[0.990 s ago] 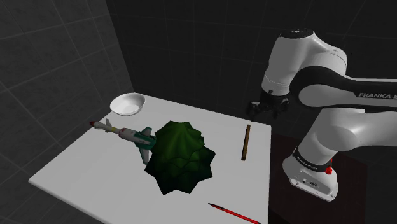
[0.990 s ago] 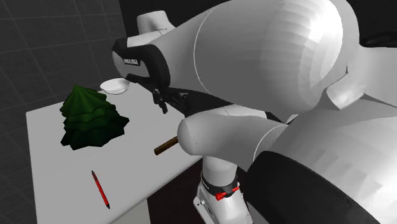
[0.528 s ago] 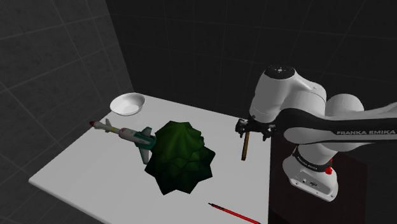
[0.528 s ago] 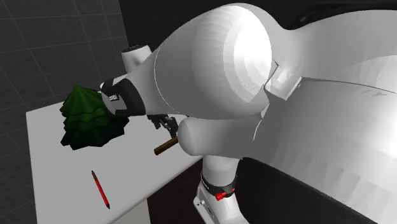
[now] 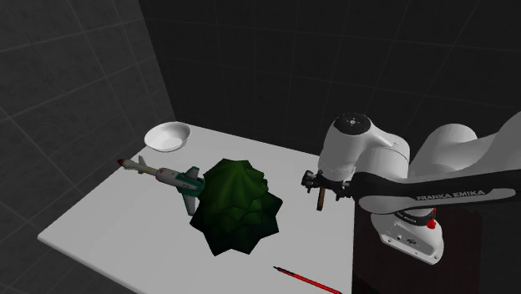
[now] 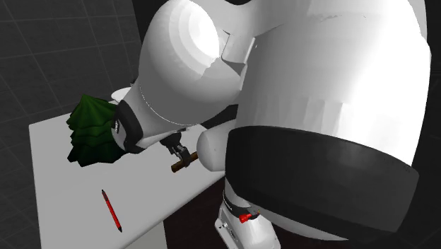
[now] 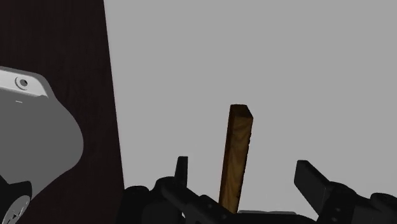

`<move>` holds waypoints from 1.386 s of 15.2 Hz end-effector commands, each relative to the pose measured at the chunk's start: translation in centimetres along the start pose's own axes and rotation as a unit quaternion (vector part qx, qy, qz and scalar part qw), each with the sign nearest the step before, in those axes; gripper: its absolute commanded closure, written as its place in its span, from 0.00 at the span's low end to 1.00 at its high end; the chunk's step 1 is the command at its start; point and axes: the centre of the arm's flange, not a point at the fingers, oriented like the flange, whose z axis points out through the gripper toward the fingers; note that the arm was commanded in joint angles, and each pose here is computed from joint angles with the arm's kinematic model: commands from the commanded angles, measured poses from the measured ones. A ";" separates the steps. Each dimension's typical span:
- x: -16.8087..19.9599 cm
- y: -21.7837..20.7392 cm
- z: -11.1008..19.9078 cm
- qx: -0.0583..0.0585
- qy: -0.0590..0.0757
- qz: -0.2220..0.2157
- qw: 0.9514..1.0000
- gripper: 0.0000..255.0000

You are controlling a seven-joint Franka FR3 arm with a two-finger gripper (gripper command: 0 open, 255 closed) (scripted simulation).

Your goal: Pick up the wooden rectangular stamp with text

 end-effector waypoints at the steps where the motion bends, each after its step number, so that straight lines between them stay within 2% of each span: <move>1: -0.3 0.0 1.1 0.001 0.000 0.000 1.000 0.00; 4: -0.3 0.0 1.4 0.001 0.000 0.000 1.000 0.00; 5: -0.3 0.0 1.4 0.001 0.000 0.000 1.000 1.00; 14: -0.3 0.0 1.4 0.001 0.000 0.000 1.000 1.00; 21: 0.4 -0.1 -2.3 0.001 0.000 0.000 1.000 1.00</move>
